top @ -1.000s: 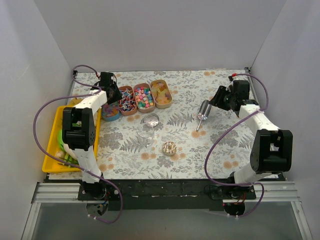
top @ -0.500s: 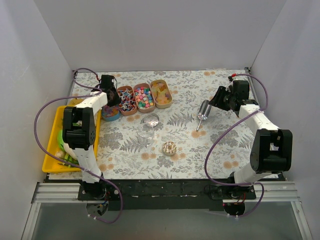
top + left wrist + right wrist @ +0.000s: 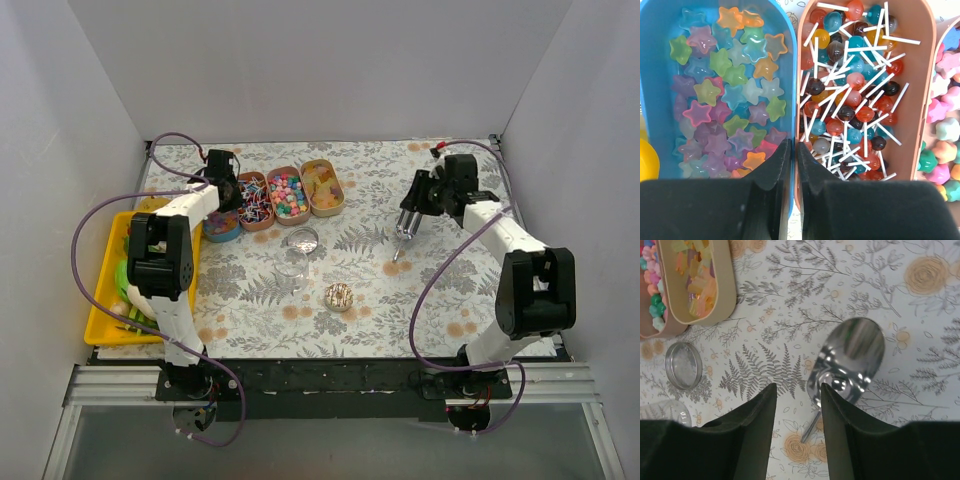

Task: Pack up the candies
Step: Move the storage box to the center of the board.

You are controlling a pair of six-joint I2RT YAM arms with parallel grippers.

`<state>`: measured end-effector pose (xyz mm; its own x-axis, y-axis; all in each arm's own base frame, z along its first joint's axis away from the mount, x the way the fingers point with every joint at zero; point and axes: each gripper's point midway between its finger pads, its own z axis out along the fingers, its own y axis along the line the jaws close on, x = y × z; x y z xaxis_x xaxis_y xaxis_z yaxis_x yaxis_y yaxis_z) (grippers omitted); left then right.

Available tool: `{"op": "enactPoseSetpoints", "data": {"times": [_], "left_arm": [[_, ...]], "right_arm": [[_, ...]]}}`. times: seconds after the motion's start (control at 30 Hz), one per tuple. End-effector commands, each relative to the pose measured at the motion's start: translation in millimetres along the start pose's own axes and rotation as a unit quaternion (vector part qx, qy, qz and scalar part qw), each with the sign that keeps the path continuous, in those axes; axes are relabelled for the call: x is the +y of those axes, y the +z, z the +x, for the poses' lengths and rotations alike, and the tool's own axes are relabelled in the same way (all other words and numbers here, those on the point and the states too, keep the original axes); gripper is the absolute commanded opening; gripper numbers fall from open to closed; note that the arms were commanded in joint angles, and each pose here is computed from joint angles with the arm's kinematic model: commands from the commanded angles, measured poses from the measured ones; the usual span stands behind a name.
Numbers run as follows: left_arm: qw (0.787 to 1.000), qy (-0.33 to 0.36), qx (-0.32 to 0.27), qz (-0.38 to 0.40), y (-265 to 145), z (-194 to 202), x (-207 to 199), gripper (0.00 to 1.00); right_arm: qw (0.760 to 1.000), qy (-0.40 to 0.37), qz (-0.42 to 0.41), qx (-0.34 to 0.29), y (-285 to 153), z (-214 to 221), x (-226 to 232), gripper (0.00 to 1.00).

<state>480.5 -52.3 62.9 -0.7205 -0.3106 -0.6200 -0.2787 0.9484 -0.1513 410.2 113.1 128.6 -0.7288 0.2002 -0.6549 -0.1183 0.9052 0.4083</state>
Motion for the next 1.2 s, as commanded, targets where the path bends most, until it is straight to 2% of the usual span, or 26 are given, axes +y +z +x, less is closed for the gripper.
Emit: {"op": "enactPoseSetpoints", "data": {"times": [0.0,0.23,0.3,0.43,0.7,0.8,0.83,0.97,1.1,1.17], "left_arm": [[0.999,0.034,0.020,0.014,3,21,-16,0.00],[0.997,0.071,0.028,0.023,1,42,-37,0.00],[0.996,0.079,0.030,0.031,0,46,-45,0.00],[0.995,0.086,0.033,0.049,-3,54,-57,0.00],[0.991,0.104,0.035,0.073,-7,59,-75,0.00],[0.991,0.104,0.033,0.080,-8,57,-81,0.00],[0.991,0.105,0.032,0.079,-7,57,-81,0.00],[0.991,0.106,0.029,0.071,-7,53,-80,0.00],[0.992,0.106,0.029,0.066,-9,55,-76,0.00],[0.992,0.106,0.028,0.067,-11,55,-76,0.00]], "right_arm": [[0.995,-0.084,-0.055,-0.022,9,-26,50,0.48],[0.981,-0.148,-0.128,-0.004,47,-14,114,0.41],[0.978,-0.153,-0.141,0.005,56,-11,124,0.37],[0.973,-0.178,-0.145,0.022,84,1,146,0.36],[0.970,-0.199,-0.143,0.003,109,-10,166,0.46],[0.968,-0.202,-0.148,0.016,119,-1,172,0.50],[0.968,-0.203,-0.146,0.019,124,2,174,0.55],[0.972,-0.205,-0.118,0.015,135,6,169,0.63],[0.975,-0.204,-0.090,0.007,147,3,161,0.64],[0.974,-0.206,-0.090,0.009,154,4,162,0.61]]}}
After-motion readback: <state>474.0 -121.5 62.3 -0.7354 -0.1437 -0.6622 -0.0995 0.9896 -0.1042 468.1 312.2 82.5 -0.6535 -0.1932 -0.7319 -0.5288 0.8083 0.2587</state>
